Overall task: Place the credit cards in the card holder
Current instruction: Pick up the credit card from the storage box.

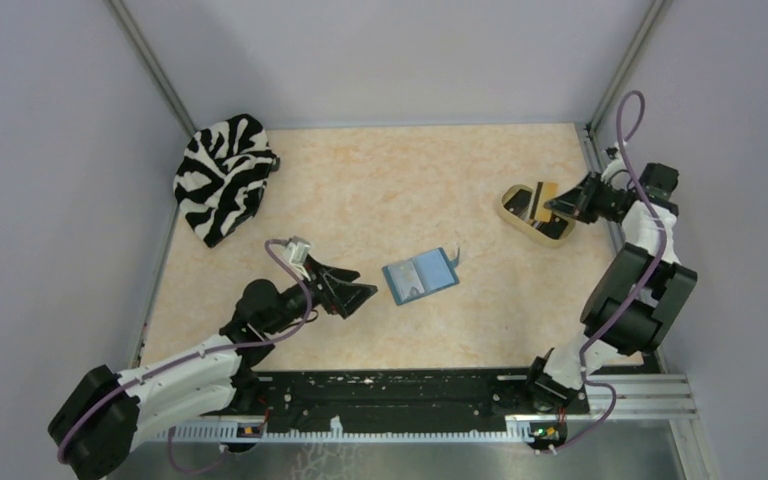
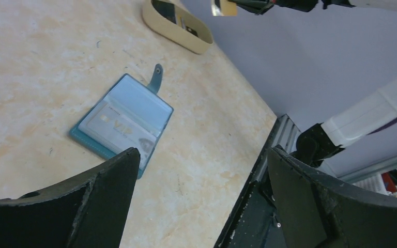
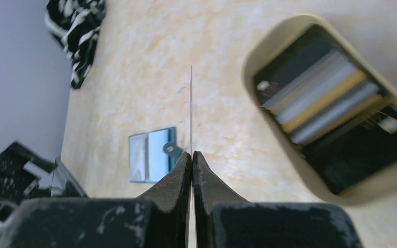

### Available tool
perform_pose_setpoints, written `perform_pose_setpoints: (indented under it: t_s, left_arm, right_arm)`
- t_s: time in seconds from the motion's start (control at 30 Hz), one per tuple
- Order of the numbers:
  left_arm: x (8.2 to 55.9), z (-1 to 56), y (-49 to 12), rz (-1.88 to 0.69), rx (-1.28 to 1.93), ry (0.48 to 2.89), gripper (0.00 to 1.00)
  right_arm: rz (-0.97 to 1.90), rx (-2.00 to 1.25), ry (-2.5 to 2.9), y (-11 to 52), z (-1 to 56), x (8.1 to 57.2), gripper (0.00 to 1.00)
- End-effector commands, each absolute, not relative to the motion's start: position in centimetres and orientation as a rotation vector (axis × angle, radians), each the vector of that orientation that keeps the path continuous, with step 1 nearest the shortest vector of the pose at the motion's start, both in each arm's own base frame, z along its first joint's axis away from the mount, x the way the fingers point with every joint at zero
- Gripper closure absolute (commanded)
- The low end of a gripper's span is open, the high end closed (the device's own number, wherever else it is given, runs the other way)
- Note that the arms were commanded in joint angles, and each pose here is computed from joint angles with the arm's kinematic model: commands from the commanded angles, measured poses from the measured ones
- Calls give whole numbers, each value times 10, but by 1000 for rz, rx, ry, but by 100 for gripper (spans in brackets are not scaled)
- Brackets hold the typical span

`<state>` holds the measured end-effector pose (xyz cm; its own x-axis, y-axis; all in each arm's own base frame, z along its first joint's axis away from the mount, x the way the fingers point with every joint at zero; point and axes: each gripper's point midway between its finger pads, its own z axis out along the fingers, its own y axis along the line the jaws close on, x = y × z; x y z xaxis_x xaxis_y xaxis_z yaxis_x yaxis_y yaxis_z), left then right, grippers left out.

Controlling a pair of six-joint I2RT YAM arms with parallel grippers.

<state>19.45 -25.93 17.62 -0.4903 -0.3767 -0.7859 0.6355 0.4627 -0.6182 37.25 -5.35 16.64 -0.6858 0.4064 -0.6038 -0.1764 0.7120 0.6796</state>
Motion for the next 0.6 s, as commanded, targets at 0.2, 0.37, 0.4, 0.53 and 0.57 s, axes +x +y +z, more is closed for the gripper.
perform_pose_setpoints:
  t_s: [0.2,0.37,0.4,0.53,0.57]
  left_arm:
    - [166,224,-264,-1440,323,1402,2]
    - [165,230,-270,-1482,338,1363,3]
    - [166,231,-272,-1486,342,1357,3]
    - [176,238,-281,-1501,325,1339,7]
    - [179,240,-283,-1508,319,1332,8]
  right_arm:
    - [1344,-627,1800,109,248,323,100]
    - [1540,-838,1673,164,251,287,100]
    - [1564,-869,1655,171,251,280,100]
    - [1657,-986,1597,201,247,252,100]
    - [1678,-1009,1584,207,246,246,100]
